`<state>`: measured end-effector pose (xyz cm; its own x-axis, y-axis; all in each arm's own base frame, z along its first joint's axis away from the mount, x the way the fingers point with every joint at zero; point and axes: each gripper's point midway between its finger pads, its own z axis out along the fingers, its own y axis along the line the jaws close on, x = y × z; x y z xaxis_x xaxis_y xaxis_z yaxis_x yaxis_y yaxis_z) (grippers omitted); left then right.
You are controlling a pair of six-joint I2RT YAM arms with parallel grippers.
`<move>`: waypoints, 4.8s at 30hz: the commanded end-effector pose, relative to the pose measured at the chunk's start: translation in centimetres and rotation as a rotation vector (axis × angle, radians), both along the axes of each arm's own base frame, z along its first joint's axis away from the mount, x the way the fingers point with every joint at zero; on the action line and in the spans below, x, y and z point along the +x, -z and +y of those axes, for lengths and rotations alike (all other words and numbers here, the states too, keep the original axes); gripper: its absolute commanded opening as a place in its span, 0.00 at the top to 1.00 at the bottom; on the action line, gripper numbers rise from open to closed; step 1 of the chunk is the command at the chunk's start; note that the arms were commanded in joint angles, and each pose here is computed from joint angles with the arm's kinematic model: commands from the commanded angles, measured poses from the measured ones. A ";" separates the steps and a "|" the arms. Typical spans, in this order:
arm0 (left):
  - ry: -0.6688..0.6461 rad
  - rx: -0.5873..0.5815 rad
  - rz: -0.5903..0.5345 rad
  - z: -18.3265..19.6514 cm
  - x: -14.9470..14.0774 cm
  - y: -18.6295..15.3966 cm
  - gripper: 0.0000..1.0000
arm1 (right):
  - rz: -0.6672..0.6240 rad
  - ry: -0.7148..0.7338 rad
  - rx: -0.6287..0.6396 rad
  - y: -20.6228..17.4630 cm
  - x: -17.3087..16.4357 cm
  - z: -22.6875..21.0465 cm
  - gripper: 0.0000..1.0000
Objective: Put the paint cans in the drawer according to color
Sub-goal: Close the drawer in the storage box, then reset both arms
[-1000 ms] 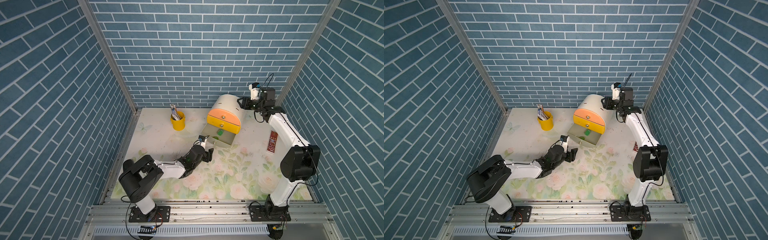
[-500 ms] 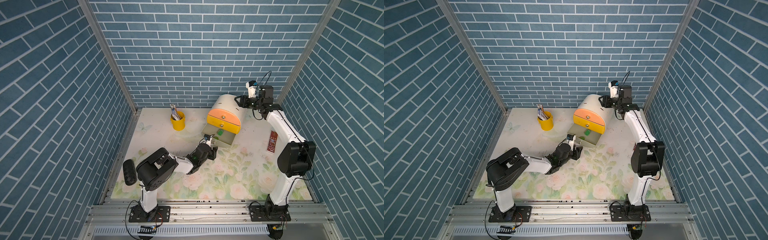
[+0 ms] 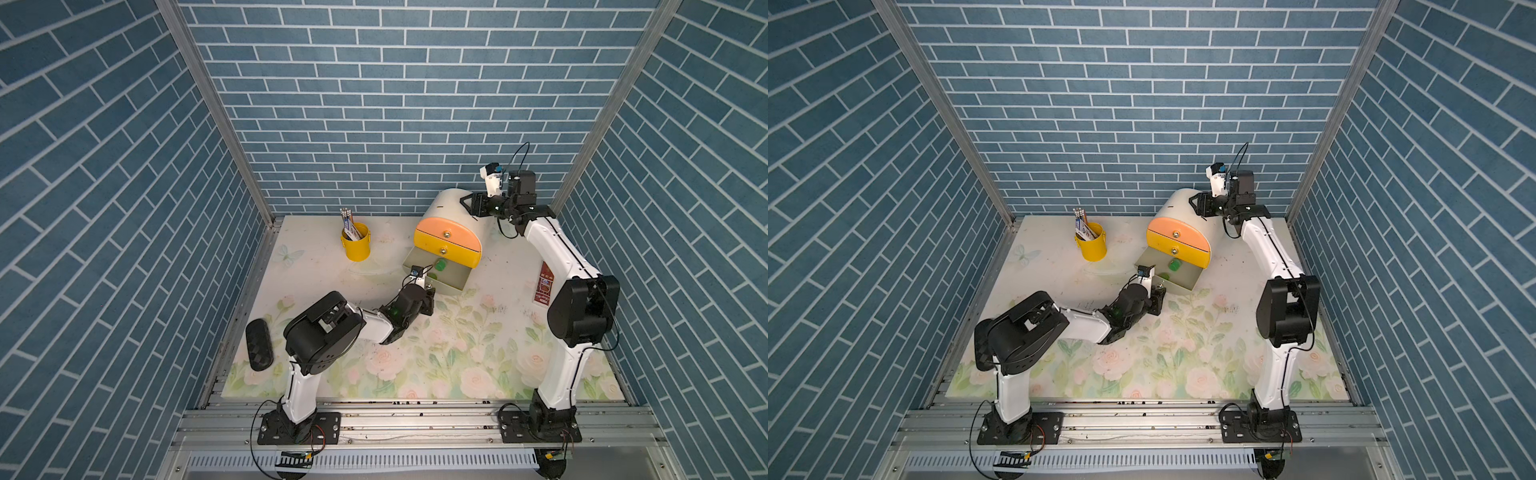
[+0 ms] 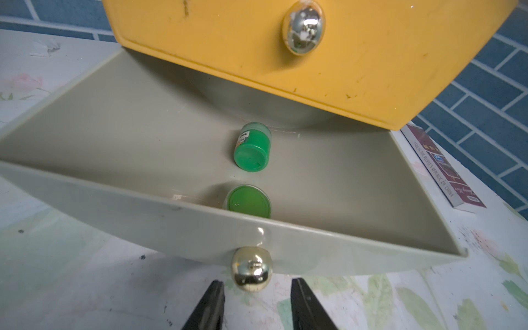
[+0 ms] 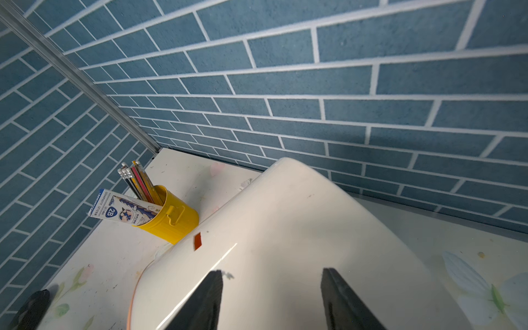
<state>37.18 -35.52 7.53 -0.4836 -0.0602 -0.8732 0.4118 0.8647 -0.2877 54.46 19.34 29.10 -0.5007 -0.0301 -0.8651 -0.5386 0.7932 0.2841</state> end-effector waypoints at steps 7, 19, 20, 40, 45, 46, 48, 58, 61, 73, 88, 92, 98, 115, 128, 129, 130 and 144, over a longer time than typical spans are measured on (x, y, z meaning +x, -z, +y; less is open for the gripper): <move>-0.008 0.004 -0.025 -0.6 1.1 -0.3 0.62 | -0.023 -0.058 -0.037 0.2 -0.2 1.4 0.40; 0.030 -0.012 -0.006 -1.5 1.4 -0.1 0.77 | -0.016 -0.066 -0.052 0.8 -0.4 1.7 0.40; 0.027 -0.012 -0.005 -1.5 1.4 0.0 0.77 | -0.017 -0.068 -0.052 0.8 -0.4 1.7 0.40; -0.002 -0.053 -0.051 -2.1 4.3 -2.1 0.74 | 0.005 -0.077 -0.066 2.0 -0.7 1.8 0.40; -0.005 -0.069 -0.056 -2.7 5.4 -2.2 0.73 | 0.008 -0.078 -0.071 2.3 -0.8 1.8 0.40; -0.007 -0.069 -0.058 -2.7 5.6 -2.2 0.73 | 0.010 -0.079 -0.071 2.4 -0.8 1.8 0.40; -0.010 -0.076 -0.062 -2.9 6.0 -2.3 0.72 | 0.013 -0.078 -0.073 2.6 -0.8 1.7 0.40; -0.012 -0.177 -0.070 -3.1 8.4 -2.5 0.68 | 0.017 -0.082 -0.078 3.0 -0.7 1.8 0.40; -0.013 -0.199 -0.065 -3.1 9.0 -2.2 0.68 | 0.023 -0.080 -0.080 3.2 -0.7 1.7 0.40; -0.006 -0.245 -0.073 -3.9 10.2 -2.1 0.67 | 0.034 -0.083 -0.083 3.8 -0.6 1.8 0.40; 0.001 -0.280 -0.079 -5.0 11.2 -2.6 0.65 | 0.056 -0.091 -0.087 4.7 -0.7 1.8 0.41; -0.002 -0.284 -0.077 -5.0 11.4 -2.5 0.64 | 0.061 -0.092 -0.086 4.9 -0.8 1.9 0.41; 0.003 -0.285 -0.074 -5.0 11.4 -2.4 0.64 | 0.053 -0.089 -0.085 4.6 -0.9 1.9 0.41; -0.113 -0.141 -0.234 3.8 6.1 -12.1 0.34 | -0.131 0.043 -0.116 -3.1 -3.5 -1.2 0.25; -0.578 0.013 -0.274 22.7 3.8 -17.8 0.00 | -0.327 0.348 -0.104 -2.7 -14.7 -8.7 0.04; -0.609 0.011 -0.280 24.3 3.4 -17.8 0.00 | -0.314 0.393 -0.120 -1.7 -15.1 -9.7 0.03; -0.653 0.019 -0.279 26.3 2.9 -17.6 0.00 | -0.295 0.435 -0.135 -0.4 -15.5 -10.6 0.01; -1.020 0.134 -0.150 42.6 -0.9 -8.0 0.00 | -0.404 0.665 -0.250 11.6 -19.5 -16.8 0.00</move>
